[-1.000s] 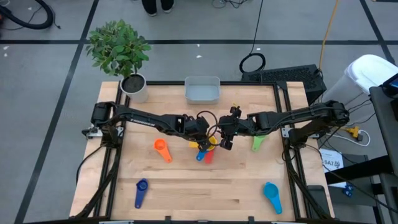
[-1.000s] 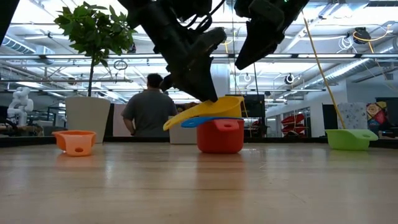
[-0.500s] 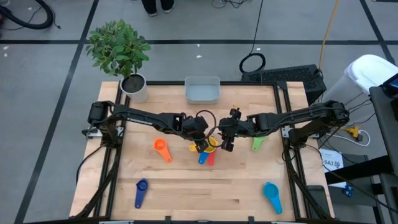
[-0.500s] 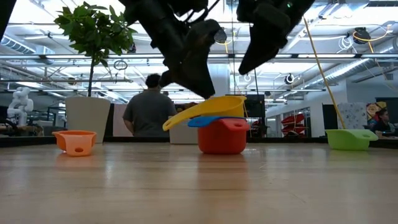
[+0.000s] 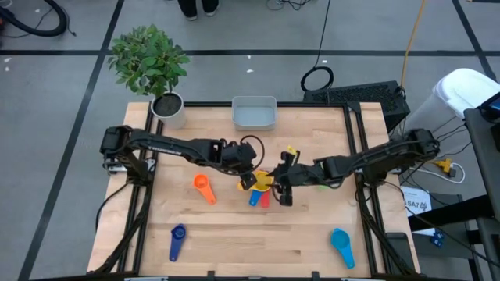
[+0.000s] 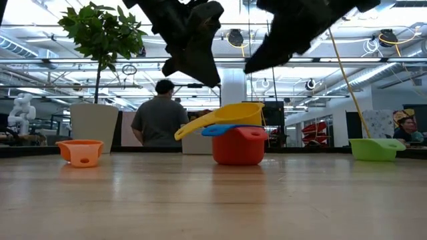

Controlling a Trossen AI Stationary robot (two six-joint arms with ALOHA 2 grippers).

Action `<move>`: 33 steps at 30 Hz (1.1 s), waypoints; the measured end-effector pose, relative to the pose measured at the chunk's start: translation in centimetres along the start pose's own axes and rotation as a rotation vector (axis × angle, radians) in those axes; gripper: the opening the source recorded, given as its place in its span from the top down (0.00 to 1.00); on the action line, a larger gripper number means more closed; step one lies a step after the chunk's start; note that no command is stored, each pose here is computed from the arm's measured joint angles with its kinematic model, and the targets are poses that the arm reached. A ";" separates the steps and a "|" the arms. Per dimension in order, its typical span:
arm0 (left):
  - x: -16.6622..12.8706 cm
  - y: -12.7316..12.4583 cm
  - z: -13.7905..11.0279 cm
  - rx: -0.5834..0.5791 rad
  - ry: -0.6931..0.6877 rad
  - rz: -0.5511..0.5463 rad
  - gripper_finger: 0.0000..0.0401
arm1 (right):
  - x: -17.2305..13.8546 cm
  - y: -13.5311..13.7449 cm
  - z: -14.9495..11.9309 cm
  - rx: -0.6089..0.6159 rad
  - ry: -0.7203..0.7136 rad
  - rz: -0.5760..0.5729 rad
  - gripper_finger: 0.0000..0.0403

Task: Nest measuring cups in basket
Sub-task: Stack the yellow measuring cup on top of the blue measuring cup

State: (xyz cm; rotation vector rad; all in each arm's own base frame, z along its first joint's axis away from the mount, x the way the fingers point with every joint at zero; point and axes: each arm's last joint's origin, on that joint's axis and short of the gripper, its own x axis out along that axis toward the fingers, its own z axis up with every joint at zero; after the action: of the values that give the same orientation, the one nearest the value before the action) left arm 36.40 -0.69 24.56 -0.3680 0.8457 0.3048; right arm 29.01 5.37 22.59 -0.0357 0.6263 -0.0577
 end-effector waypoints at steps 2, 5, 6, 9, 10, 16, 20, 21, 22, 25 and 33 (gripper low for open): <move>0.1 -0.2 -0.2 0.006 0.004 0.004 0.80 | -0.1 0.3 0.1 -0.015 -0.017 0.011 0.63; 0.0 -0.4 -0.2 0.009 -0.003 -0.003 0.80 | 0.1 0.3 -0.2 -0.010 -0.005 0.011 0.65; 0.0 -0.5 -0.2 0.010 -0.002 -0.003 0.80 | 0.1 0.1 -0.5 -0.003 0.002 0.003 0.66; 0.0 -0.7 -0.3 0.015 -0.001 -0.006 0.80 | 0.6 -0.1 -1.5 0.012 0.025 -0.006 0.70; 0.0 -0.8 -0.4 0.015 -0.003 -0.009 0.80 | 0.6 -0.1 -1.7 0.015 0.028 -0.007 0.71; -0.1 -1.3 -0.5 0.022 -0.015 -0.009 0.80 | 0.9 -0.2 -2.7 0.008 0.022 -0.007 0.82; -0.2 -1.7 -0.5 0.024 -0.040 -0.028 0.80 | 1.1 -0.6 -3.2 0.011 0.028 -0.020 0.90; -0.2 -1.8 -0.4 0.024 -0.047 -0.034 0.80 | 1.1 -0.8 -3.4 0.015 0.035 -0.025 0.92; -0.2 -2.0 -0.4 0.026 -0.053 -0.039 0.80 | 1.2 -1.0 -3.6 0.018 0.042 -0.030 0.95; -0.3 -2.3 -0.4 0.030 -0.068 -0.052 0.80 | 1.3 -1.3 -3.9 0.024 0.053 -0.040 0.99; -0.3 -2.6 -0.5 0.038 -0.068 -0.060 0.80 | 1.5 -2.0 -4.4 0.046 0.018 -0.050 1.00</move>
State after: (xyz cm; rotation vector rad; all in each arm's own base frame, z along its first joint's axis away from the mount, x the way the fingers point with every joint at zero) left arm 36.89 -3.30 25.01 -0.3448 0.7715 0.2435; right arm 27.58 3.26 18.25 -0.0066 0.6422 -0.1213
